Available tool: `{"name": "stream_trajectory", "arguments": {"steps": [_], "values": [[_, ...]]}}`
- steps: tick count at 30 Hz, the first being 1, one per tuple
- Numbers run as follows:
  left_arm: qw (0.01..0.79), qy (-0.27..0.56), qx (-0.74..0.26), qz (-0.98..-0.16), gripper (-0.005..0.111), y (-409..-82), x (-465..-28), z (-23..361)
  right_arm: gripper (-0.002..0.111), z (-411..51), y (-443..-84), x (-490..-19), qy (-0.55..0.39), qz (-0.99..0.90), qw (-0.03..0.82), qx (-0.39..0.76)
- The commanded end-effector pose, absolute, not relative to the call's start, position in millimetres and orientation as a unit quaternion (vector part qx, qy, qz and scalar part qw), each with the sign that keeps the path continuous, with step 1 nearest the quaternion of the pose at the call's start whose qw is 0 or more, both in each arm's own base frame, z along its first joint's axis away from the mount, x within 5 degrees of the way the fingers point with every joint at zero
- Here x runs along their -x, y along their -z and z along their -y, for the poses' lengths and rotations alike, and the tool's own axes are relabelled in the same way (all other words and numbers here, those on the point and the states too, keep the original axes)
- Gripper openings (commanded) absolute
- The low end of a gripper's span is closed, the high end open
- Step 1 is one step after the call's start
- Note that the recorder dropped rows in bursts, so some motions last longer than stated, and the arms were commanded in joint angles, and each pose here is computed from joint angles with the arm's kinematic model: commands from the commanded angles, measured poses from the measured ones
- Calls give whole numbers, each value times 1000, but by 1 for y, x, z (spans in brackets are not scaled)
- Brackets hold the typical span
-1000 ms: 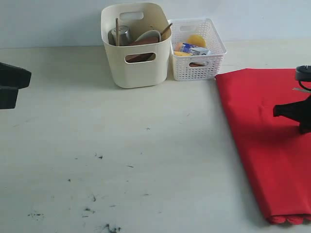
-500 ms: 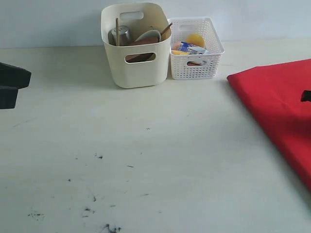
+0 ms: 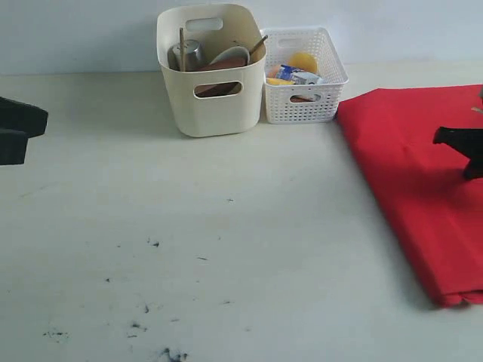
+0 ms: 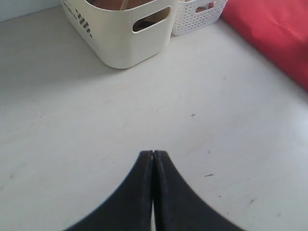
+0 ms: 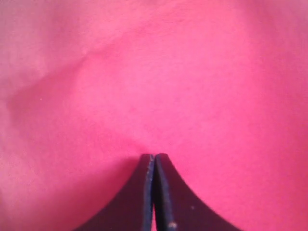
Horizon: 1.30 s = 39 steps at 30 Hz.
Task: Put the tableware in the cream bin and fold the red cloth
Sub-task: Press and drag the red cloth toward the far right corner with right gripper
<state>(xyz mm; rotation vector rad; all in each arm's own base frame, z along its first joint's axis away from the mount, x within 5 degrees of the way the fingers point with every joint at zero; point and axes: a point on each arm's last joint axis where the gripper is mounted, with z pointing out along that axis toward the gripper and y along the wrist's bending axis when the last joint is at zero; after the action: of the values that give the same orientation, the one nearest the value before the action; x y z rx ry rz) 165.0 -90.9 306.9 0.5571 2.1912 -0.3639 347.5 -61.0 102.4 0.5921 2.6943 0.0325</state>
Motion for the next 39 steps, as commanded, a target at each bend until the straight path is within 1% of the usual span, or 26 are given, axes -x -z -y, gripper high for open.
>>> {"name": "stream_trajectory", "arguments": {"steps": [1,6,9,13,15,19,21,24,27,31,35,39], "values": [[415,146,-214,-872,0,-306,-165,90,0,56,-94,-349,-20,-969,127,-209],[415,146,-214,-872,0,-306,-165,90,0,58,-101,-353,-14,-970,137,-198],[415,146,-214,-872,0,-306,-165,90,0,57,-107,-361,-11,-977,148,-153],[416,146,-213,-872,0,-306,-165,90,0,56,-123,-381,-32,-971,185,-146],[415,146,-213,-872,0,-306,-165,90,0,58,-131,-386,-34,-970,189,-147],[412,147,-212,-874,0,-306,-164,90,0,56,-145,-377,-37,-973,176,-145],[411,149,-209,-875,0,-306,-164,90,0,55,-140,-364,-30,-973,166,-158],[411,150,-205,-876,0,-306,-164,90,0,53,-122,-337,-23,-969,157,-190],[411,150,-205,-876,0,-306,-164,90,0,51,-110,-323,-18,-968,168,-184],[410,151,-203,-876,0,-306,-164,90,0,53,-103,-330,-13,-971,176,-160],[410,153,-200,-877,0,-306,-164,90,0,55,-87,-347,-14,-973,164,-159],[407,164,-176,-881,0,-306,-165,90,0,57,-74,-366,-16,-974,155,-162]]}}
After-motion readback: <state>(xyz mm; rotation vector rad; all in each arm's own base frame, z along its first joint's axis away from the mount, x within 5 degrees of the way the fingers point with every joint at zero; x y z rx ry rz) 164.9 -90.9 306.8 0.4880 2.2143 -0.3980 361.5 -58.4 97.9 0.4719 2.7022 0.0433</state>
